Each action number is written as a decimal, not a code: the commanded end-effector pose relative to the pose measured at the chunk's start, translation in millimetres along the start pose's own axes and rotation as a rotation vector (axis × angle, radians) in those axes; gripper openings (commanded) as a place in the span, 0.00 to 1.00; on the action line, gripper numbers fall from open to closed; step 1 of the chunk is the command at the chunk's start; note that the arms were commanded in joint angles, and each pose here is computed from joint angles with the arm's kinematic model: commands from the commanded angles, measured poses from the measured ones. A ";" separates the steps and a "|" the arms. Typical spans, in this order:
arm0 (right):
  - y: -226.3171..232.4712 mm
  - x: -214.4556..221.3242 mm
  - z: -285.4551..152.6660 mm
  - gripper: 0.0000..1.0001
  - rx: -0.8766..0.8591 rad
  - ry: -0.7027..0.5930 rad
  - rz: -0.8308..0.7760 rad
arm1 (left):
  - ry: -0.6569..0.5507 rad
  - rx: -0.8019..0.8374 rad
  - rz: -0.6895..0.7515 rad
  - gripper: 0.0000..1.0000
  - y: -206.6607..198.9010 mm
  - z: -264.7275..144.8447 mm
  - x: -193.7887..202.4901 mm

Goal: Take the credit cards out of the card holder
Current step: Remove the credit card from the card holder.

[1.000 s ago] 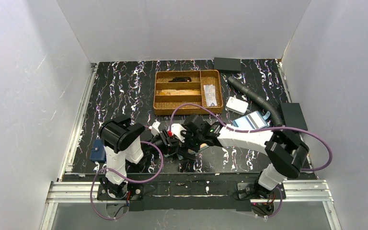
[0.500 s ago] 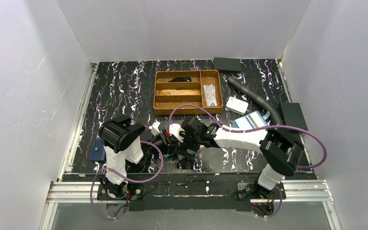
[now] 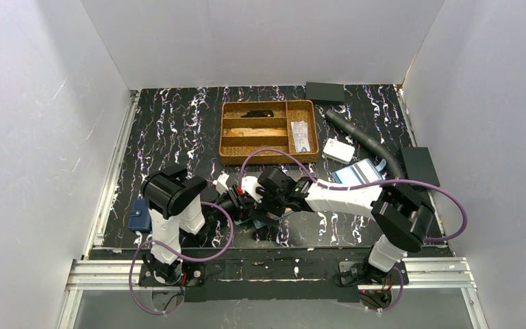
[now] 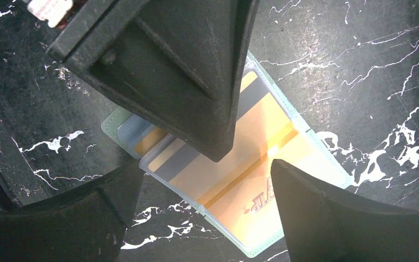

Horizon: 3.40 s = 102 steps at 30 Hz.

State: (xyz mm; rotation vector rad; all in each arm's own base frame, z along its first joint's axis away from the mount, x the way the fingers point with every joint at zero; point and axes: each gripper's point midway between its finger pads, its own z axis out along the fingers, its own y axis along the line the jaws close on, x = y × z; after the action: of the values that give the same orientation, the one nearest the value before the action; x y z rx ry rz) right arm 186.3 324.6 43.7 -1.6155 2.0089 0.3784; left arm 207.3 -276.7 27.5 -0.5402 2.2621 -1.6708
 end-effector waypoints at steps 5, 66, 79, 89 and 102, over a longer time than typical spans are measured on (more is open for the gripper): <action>-24.8 -20.4 -15.9 0.93 0.073 -0.072 0.040 | 0.000 -0.206 -0.056 0.45 55.4 -10.4 9.1; -39.9 -36.1 -65.8 0.93 -0.360 -0.391 0.414 | -0.013 -0.124 0.013 0.19 30.2 2.0 -6.1; -58.9 -23.1 -78.1 0.98 -0.366 -0.512 0.559 | -0.019 -0.053 0.100 0.00 6.6 2.9 -8.4; -59.2 -22.6 -99.1 0.94 -0.426 -0.571 0.548 | 0.072 0.082 0.375 0.00 -38.7 11.8 5.7; -62.5 -15.5 -105.2 0.89 -0.415 -0.592 0.556 | 0.167 0.058 0.608 0.00 -49.3 7.3 13.9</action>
State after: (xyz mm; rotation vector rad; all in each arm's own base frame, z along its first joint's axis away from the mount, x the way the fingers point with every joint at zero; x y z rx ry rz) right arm 226.1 265.6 132.9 -0.9028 2.0067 1.3622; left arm 209.7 -299.8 65.7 0.1275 2.1918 -1.5159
